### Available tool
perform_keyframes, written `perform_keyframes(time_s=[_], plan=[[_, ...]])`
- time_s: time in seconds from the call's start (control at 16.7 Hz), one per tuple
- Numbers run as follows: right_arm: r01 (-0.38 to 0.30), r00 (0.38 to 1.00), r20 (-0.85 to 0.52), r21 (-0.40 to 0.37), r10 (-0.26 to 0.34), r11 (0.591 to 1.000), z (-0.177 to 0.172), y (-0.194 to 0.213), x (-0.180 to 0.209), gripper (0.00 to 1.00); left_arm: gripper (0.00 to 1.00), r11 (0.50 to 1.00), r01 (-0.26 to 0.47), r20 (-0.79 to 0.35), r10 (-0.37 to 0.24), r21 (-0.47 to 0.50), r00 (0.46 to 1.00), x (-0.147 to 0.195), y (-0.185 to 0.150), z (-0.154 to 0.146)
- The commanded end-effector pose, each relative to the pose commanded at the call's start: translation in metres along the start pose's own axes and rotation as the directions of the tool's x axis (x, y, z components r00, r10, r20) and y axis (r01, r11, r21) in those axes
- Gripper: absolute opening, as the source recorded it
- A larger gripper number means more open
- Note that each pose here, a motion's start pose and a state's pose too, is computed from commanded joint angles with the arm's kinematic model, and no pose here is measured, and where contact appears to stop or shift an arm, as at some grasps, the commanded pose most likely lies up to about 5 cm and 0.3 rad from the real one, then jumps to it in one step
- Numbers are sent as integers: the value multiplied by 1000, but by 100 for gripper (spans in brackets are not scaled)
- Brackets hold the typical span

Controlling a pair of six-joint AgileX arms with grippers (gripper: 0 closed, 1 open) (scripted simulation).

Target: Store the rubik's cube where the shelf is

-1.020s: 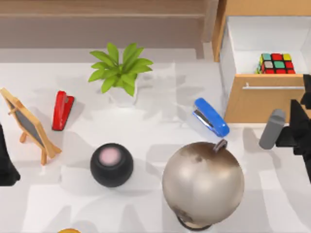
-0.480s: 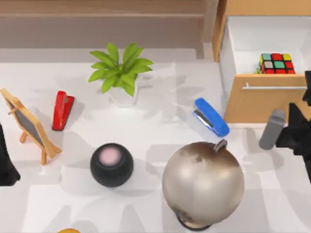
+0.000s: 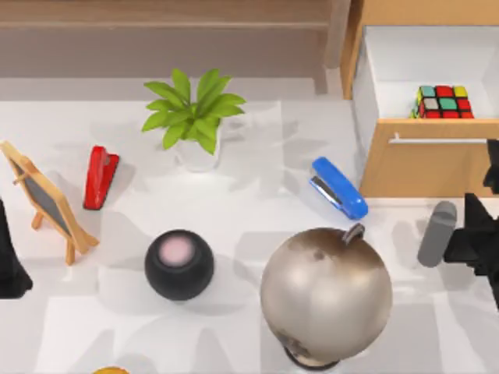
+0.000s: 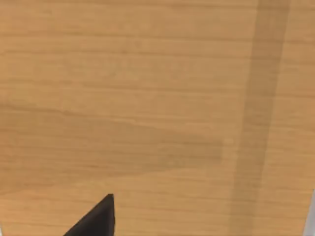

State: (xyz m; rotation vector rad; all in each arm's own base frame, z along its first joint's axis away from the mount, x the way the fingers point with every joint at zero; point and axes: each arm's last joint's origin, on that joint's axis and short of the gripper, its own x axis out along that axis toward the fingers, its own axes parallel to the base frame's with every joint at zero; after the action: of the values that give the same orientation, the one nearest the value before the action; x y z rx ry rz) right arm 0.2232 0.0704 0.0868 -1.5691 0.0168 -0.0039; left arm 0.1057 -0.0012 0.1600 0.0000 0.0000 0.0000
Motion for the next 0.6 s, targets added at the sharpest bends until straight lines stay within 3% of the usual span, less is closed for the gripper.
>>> perform_keyframes(time_s=[0.06,0.6], plan=[[-68,998,-3,-26,68,997,-1,13,-1,100,100,1000,0,0,0,0,1000,0,0,0],[-45,989,139,16,43,999,23,1,7,100,100,1000,0,0,0,0,1000,0,0,0]])
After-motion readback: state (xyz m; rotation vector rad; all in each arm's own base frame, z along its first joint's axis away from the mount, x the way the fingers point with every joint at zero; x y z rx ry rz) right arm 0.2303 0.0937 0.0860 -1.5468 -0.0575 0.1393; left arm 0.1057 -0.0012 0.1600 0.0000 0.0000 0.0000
